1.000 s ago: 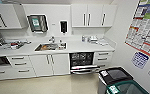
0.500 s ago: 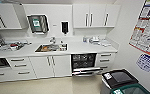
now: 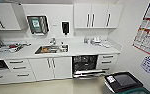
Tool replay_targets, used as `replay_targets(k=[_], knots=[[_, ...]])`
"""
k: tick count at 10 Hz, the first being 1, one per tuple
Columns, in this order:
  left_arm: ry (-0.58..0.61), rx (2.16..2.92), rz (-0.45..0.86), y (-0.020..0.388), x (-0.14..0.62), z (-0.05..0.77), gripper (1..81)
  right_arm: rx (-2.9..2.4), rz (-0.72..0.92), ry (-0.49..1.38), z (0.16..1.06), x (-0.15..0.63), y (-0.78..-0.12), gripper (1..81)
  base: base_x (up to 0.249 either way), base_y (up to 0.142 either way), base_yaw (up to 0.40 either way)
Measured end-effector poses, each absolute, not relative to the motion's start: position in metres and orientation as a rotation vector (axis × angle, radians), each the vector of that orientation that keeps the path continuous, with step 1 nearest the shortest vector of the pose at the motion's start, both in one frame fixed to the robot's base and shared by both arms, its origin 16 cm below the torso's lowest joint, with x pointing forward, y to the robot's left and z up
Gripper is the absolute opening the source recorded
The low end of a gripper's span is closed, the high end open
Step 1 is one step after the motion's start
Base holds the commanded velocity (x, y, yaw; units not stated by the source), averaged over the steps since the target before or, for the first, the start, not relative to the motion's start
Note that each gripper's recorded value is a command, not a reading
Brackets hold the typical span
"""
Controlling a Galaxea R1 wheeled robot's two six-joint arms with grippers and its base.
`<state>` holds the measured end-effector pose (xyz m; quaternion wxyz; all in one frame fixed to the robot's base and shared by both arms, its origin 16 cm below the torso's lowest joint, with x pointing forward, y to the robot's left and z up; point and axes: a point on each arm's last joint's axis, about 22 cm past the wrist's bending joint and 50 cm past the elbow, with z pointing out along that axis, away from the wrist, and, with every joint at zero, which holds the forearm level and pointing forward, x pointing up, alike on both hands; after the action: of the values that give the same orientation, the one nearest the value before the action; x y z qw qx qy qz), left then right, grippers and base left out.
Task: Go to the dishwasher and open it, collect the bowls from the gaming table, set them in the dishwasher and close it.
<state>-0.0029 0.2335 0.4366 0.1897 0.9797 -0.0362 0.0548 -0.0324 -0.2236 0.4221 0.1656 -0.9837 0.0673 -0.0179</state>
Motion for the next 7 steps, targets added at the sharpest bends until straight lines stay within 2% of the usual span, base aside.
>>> replay_targets(k=[7], knots=[[-0.097, 2.751, 0.153, 0.231, -0.0029, 0.4366, 1.0, -2.805, -0.053, 0.191, 0.422, -0.0317, -0.2258, 1.0, 0.136, 0.0, 0.0]])
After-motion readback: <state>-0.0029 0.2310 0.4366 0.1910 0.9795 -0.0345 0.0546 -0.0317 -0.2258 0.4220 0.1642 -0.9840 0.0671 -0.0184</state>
